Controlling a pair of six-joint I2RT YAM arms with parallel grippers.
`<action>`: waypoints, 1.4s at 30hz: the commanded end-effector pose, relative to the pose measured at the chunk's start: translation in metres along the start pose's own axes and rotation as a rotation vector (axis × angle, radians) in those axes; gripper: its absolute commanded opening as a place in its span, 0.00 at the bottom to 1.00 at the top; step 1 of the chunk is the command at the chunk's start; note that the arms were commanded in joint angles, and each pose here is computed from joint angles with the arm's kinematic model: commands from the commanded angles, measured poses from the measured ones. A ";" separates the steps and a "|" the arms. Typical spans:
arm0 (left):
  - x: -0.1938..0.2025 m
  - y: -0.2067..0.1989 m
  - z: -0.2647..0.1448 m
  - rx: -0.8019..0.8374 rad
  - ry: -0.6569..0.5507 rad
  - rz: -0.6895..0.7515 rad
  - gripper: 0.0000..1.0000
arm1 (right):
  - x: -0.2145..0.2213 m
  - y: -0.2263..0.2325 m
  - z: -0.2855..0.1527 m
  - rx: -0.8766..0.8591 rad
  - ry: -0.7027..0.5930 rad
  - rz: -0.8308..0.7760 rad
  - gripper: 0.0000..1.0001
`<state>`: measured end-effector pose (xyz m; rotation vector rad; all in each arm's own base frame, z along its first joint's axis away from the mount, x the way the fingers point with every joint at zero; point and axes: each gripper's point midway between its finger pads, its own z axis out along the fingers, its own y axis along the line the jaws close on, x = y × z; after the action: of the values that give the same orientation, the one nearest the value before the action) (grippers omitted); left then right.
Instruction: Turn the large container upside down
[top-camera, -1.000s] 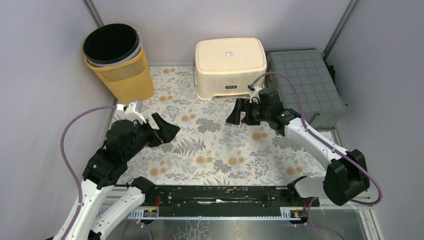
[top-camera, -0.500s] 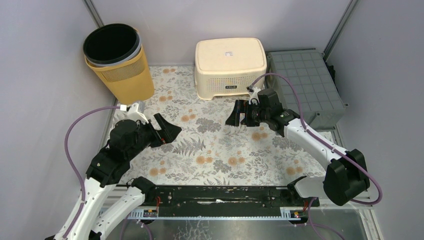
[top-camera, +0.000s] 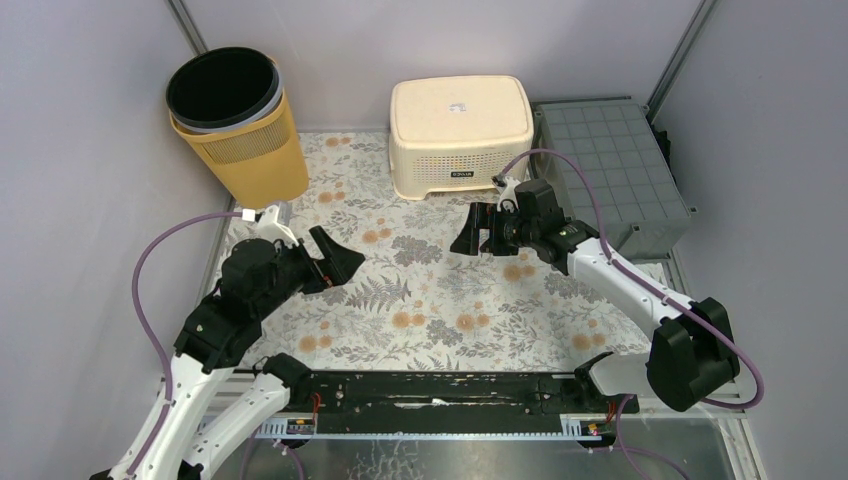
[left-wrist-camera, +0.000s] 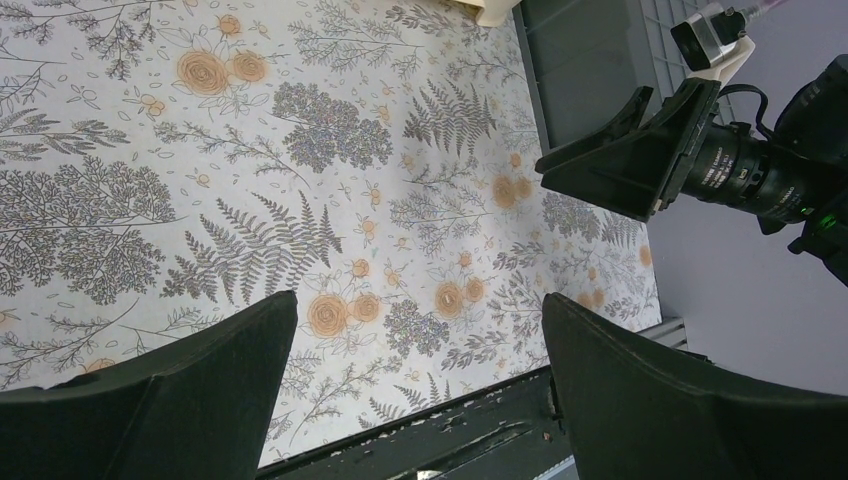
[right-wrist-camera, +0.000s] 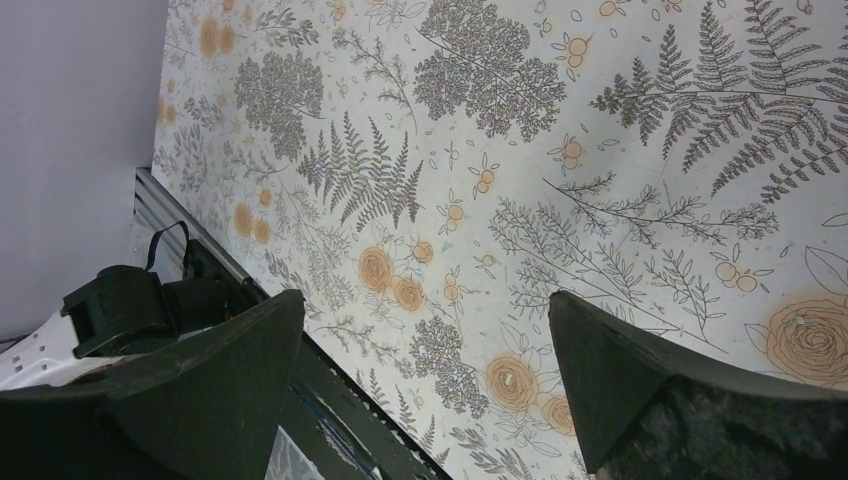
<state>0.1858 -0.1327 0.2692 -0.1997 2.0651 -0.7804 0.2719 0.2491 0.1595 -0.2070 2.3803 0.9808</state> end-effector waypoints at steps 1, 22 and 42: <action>-0.009 -0.010 0.002 0.049 -0.040 0.008 1.00 | -0.004 0.017 -0.001 -0.071 -0.013 -0.035 1.00; -0.010 -0.004 -0.003 0.043 -0.080 0.013 1.00 | -0.002 0.055 -0.015 -0.235 -0.078 -0.144 1.00; -0.008 -0.002 -0.002 0.096 -0.139 0.035 1.00 | 0.003 0.058 -0.032 -0.240 -0.170 -0.303 0.99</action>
<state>0.1812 -0.1322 0.2662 -0.1765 1.9657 -0.8296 0.2342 0.2647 0.1912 -0.4994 2.1139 1.0725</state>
